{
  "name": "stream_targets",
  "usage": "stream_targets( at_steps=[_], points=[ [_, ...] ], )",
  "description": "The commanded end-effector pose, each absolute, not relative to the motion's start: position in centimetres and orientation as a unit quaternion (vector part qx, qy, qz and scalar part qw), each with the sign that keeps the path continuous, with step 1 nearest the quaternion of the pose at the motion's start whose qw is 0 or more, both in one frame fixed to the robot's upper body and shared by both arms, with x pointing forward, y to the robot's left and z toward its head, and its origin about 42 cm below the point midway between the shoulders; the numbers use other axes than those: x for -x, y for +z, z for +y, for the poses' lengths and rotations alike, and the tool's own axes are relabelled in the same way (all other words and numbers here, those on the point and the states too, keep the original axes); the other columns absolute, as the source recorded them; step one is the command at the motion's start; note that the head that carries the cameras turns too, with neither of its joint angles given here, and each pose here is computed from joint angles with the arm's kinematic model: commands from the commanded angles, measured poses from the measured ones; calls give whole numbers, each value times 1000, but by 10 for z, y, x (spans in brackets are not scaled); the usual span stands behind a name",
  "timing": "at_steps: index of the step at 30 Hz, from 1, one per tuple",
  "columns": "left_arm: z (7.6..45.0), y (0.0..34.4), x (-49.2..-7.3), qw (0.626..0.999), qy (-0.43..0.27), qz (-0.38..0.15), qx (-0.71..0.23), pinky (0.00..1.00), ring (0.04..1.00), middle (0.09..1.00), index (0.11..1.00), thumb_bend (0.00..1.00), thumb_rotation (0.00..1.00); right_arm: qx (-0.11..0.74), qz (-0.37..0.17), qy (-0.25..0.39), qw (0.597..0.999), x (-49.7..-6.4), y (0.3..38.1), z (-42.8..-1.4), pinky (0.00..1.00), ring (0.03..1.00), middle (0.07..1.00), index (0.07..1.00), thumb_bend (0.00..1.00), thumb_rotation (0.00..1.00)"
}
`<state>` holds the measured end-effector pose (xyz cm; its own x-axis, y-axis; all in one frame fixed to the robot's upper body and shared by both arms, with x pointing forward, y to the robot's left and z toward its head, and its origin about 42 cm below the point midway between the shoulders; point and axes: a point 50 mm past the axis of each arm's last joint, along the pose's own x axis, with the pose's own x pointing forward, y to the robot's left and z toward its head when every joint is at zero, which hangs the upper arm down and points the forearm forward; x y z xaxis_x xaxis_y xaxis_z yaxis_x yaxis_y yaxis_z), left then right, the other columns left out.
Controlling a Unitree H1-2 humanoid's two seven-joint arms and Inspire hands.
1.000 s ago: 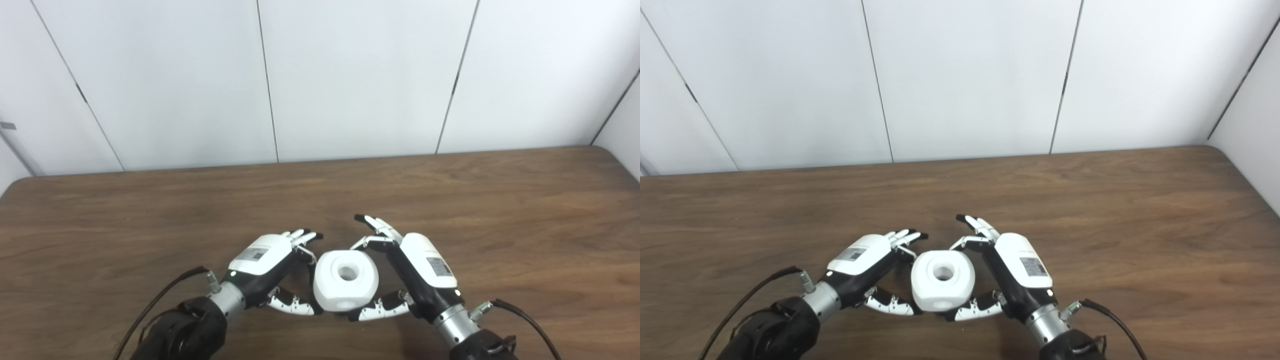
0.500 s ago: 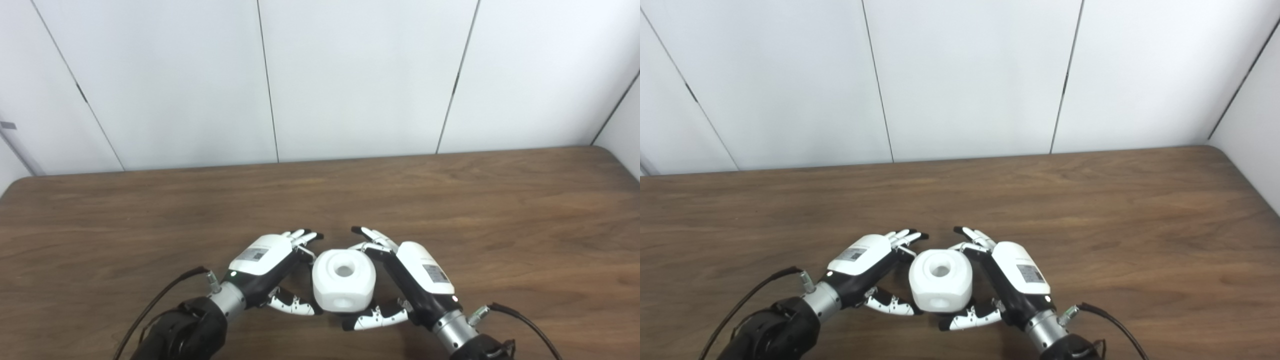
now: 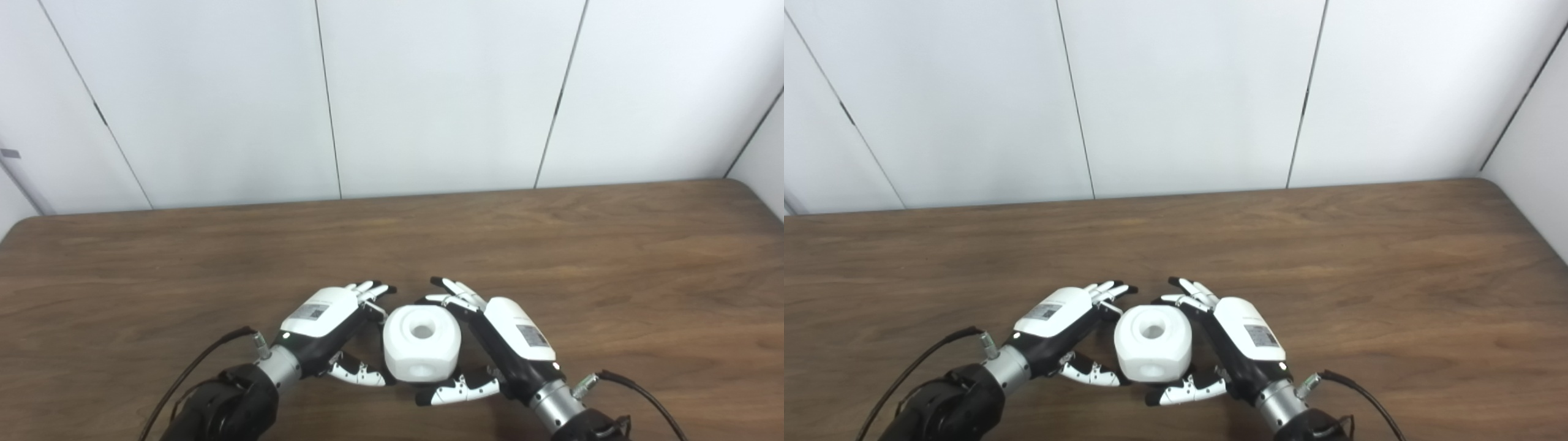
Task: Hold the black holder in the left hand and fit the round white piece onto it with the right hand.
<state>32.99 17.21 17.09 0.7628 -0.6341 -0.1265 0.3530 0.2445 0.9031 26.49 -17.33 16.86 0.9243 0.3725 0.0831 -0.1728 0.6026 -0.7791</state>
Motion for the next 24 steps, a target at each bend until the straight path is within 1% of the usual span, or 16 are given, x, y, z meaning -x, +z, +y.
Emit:
stream_targets(
  at_steps=[1, 5, 7, 24],
  points=[
    [169, 182, -332, 770, -312, -158, -533, 1000, 1000, 968, 481, 517, 49, 417, -138, 148, 886, -269, 183, -171, 921, 991, 982, 851, 928, 392],
    [170, 181, -333, 771, -312, -159, -532, 1000, 1000, 965, 481, 518, 48, 418, -130, 150, 886, -269, 184, -170, 947, 1000, 999, 907, 961, 407],
    [170, 181, -333, 771, -311, -158, -532, 1000, 1000, 965, 481, 518, 48, 420, -128, 152, 885, -269, 184, -170, 948, 1000, 1000, 918, 970, 410],
    [174, 179, -333, 779, -307, -149, -527, 1000, 1000, 959, 480, 518, 48, 420, -118, 157, 886, -269, 183, -170, 962, 1000, 1000, 944, 1000, 433]
  ],
)
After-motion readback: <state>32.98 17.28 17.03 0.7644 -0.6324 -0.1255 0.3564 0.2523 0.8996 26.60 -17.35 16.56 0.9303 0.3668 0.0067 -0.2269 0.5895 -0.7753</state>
